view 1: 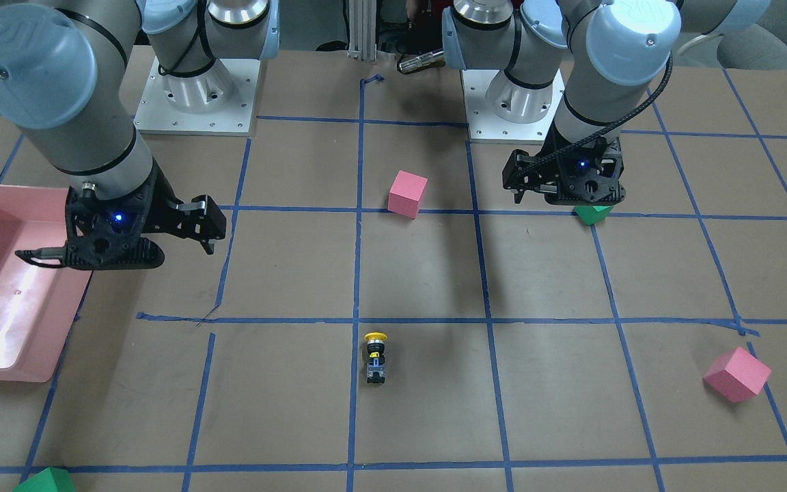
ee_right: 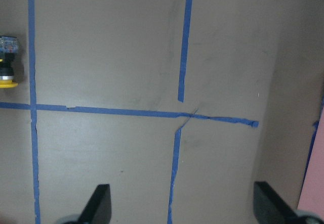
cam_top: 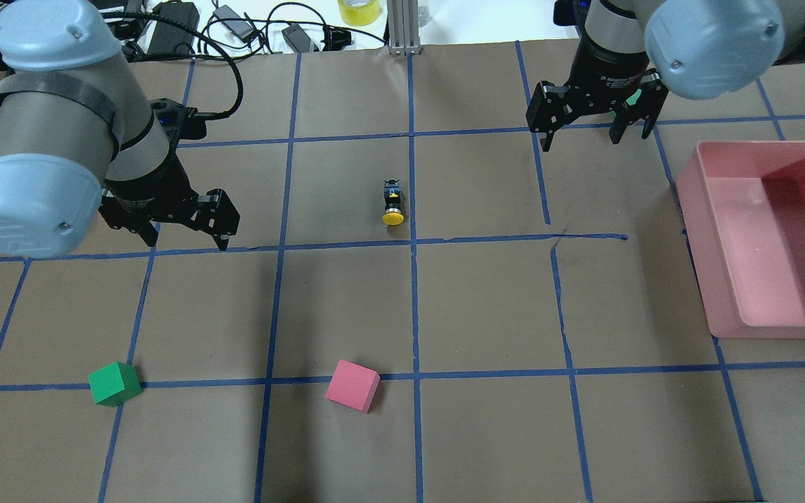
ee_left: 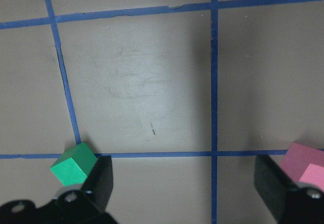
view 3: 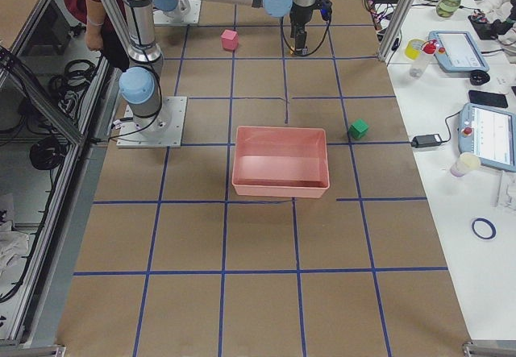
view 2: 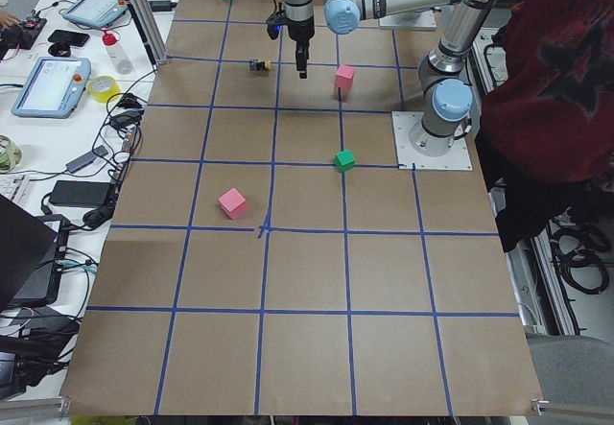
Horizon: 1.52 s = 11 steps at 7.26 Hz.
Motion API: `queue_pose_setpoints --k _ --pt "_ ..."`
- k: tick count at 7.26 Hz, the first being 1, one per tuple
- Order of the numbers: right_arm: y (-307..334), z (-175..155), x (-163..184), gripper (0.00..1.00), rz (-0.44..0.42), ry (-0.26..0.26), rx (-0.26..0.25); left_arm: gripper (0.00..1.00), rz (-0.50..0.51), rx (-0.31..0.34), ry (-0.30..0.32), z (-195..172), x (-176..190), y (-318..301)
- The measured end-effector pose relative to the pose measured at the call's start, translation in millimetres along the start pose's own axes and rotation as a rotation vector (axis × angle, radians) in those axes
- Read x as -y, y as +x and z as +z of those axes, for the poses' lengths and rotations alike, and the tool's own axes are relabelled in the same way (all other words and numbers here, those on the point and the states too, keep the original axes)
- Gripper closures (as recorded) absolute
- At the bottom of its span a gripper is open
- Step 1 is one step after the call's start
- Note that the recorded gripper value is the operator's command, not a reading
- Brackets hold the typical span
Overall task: Align button upright
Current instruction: 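Raise the right gripper and withdraw it from the button, then move the left gripper over the yellow button lying on the table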
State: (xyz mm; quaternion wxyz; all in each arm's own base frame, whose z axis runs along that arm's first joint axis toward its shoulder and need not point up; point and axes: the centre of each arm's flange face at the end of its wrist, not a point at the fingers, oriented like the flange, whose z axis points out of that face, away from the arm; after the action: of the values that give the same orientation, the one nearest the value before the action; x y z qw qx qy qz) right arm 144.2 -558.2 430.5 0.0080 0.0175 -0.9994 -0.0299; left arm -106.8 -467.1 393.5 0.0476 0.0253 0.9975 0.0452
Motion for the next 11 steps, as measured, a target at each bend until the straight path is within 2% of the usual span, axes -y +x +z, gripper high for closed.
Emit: queue_pose_setpoints --k 2,5,9,11 --pt "0.6 -24.2 -27.8 0.00 0.045 -0.025 0.002 0.00 0.000 0.000 0.002 -0.2 0.3 0.0" --pt "-1.5 -48.8 -49.6 0.00 0.049 -0.002 0.008 0.00 -0.002 0.000 0.003 -0.2 0.4 -0.1" --pt "-2.6 -46.7 -56.2 0.00 0.035 -0.041 0.013 0.00 -0.004 0.001 0.011 -1.4 1.2 -0.2" --pt "-2.1 -46.0 -56.6 0.00 0.033 -0.044 0.008 0.00 -0.044 0.000 0.058 -4.3 5.2 3.5"
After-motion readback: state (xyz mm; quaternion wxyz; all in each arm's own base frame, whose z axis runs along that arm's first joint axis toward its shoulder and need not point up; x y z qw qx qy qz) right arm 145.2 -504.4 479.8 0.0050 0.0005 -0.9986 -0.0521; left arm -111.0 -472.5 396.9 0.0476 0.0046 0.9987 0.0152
